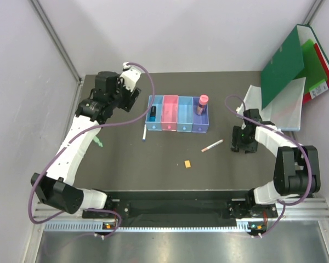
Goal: Sort the stationery into containers
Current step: Pick up the pen from the center of the board.
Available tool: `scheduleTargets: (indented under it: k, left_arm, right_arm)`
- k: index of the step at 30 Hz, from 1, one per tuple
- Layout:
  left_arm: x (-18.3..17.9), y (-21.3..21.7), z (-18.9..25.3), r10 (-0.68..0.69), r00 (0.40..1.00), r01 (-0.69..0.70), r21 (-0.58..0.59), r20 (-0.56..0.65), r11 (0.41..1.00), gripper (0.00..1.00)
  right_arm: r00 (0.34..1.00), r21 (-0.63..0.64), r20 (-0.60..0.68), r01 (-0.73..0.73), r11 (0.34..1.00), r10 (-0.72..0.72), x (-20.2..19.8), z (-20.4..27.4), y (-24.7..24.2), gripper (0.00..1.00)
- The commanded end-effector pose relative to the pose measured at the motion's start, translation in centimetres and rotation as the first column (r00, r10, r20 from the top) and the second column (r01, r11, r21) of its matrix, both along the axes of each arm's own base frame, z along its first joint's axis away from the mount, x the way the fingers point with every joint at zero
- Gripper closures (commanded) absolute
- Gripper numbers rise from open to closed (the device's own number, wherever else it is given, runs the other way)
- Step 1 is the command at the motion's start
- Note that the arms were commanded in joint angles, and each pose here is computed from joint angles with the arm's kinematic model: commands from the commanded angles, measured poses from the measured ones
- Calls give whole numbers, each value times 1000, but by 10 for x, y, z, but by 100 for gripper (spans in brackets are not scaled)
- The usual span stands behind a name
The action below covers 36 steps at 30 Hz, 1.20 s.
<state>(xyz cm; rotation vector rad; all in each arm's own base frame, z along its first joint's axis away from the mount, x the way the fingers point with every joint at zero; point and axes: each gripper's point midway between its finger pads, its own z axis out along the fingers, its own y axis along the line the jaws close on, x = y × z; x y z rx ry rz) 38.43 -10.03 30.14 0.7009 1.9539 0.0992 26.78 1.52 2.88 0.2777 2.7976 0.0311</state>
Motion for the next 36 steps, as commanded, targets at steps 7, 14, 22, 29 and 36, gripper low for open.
scheduleTargets:
  k: [7,14,22,29,36]
  left_arm:
    - [7,1,15,-12,997,10,20,76,1000,27]
    - [7,-1,1,-17,998,16,12,58,1000,27]
    - [9,0,2,-9,998,8,18,66,1000,27]
    - [9,0,-1,-2,998,1,10,66,1000,27]
    - [7,2,1,0,997,-2,15,80,1000,27]
  right_arm:
    - [999,-2,-16,33,999,-33,7,-7,-4,37]
    - [1000,-37,2,12,999,-12,23,-5,-4,43]
    - [999,-47,14,-39,998,40,28,-5,8,48]
    - [997,-50,16,-81,995,82,29,-7,21,71]
    - [995,-61,21,-92,994,93,30,-6,23,100]
